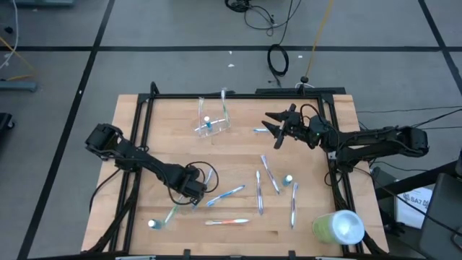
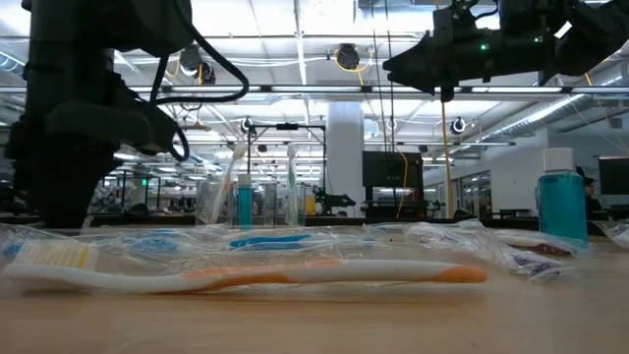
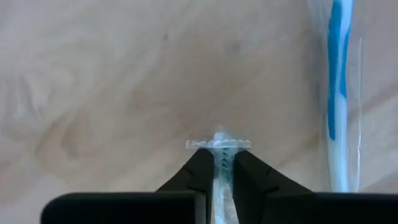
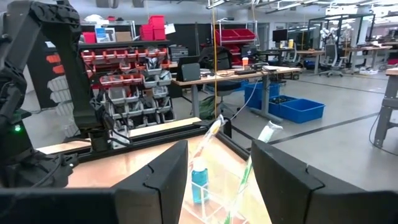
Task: Pick & Place toothbrushing station
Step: Put the green toothbrush into the transparent organizer
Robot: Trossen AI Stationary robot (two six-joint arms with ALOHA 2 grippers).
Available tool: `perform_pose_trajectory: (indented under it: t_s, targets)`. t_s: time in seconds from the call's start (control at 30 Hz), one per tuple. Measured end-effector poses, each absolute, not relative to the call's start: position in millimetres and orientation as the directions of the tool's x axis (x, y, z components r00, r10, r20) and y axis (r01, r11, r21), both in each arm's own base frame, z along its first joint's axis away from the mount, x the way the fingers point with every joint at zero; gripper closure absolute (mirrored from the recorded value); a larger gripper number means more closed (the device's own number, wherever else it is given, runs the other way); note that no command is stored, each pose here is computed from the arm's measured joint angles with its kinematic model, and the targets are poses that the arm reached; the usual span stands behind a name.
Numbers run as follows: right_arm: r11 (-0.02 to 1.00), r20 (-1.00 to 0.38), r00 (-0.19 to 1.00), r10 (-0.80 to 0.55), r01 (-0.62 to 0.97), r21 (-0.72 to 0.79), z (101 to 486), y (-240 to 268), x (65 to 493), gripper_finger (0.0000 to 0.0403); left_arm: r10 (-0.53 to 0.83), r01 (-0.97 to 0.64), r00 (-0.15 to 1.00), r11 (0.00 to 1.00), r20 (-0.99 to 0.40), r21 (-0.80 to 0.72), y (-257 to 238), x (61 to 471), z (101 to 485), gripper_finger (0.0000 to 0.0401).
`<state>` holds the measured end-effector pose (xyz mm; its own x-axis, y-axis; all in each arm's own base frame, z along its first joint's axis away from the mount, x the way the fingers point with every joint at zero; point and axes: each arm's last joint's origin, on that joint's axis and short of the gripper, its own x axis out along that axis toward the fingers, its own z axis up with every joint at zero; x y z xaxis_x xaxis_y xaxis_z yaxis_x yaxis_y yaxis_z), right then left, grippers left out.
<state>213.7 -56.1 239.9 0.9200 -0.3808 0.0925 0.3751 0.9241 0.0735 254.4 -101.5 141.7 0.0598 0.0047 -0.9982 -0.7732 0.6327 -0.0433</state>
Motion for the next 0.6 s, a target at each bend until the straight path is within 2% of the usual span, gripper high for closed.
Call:
perform_pose_trajectory:
  t_s: [0.3,0.6]
  targets:
    - [0.924,0.093,0.92,-0.38,0.373,0.081,239.9,-56.0,213.7,0.0234,0.082,-0.738,0.156,0.673,-0.984,-0.061,-81.7,274.1,160.2,0.0346]
    - [0.925,0.092,0.921,-0.378,0.372,0.08,239.8,-55.9,213.7,0.0234,0.193,-0.651,0.393,0.749,-0.899,-0.124,-45.7,277.7,228.1,0.036]
